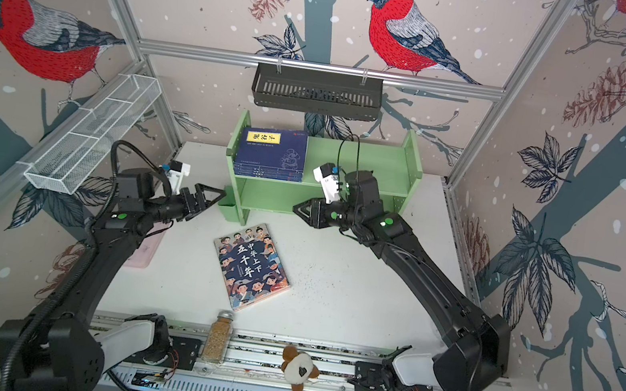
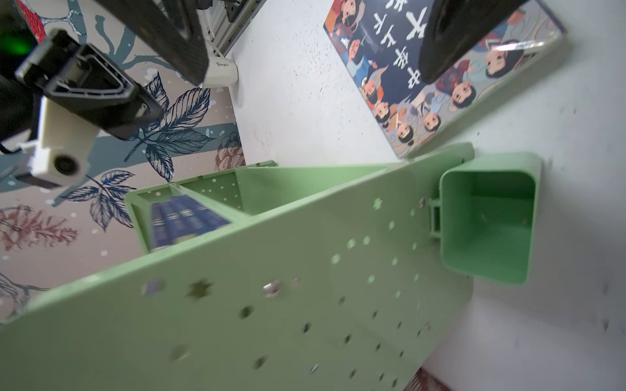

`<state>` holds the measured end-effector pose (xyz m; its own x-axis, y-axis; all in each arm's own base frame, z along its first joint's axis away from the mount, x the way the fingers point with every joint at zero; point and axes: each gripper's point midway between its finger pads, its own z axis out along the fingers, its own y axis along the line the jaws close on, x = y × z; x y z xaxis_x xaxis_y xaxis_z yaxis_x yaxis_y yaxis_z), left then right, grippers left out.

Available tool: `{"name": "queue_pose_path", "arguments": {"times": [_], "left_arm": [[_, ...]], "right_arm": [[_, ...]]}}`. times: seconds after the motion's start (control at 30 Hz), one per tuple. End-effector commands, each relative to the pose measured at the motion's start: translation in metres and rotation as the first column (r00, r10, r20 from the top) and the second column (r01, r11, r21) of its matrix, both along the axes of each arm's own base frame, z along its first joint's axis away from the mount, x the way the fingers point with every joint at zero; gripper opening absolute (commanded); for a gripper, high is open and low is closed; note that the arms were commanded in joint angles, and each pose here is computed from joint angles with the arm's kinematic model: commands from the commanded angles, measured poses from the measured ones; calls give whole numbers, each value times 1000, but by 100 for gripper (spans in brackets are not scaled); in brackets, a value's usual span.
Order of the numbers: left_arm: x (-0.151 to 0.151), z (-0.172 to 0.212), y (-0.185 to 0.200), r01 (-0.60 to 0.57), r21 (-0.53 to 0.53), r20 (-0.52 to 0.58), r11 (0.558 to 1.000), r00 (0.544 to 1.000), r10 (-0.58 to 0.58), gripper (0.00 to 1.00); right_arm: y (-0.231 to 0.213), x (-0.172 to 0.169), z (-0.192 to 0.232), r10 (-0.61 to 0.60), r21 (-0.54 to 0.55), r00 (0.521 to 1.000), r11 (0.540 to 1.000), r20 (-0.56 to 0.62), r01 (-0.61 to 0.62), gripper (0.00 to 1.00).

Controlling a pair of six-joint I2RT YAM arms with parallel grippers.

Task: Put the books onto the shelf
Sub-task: 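Withdraw the right gripper toward the illustrated book while the left gripper lowers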

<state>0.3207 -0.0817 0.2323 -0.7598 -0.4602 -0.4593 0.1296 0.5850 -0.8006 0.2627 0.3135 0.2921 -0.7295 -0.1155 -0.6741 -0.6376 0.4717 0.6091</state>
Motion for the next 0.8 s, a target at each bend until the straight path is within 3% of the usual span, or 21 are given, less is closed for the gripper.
{"name": "queue_pose_path", "arguments": {"times": [0.0,0.3,0.5,0.77], "left_arm": [[-8,-29,7,-72,-7,-118,997,990,71,97],[-26,-104,12,-161,-16,-325,987,934,147,97],[-32,-139,17,-195,15,-408,981,894,184,97],[-36,-166,18,-181,36,-463,983,868,177,97]], "right_arm": [[-1,-17,-6,-11,24,1000,1000,-7,11,37],[-11,-47,-76,-81,8,978,996,-190,84,47],[-23,-52,-115,-162,-67,944,987,-287,149,50],[-27,-59,-141,-193,-86,901,981,-388,173,57]]}}
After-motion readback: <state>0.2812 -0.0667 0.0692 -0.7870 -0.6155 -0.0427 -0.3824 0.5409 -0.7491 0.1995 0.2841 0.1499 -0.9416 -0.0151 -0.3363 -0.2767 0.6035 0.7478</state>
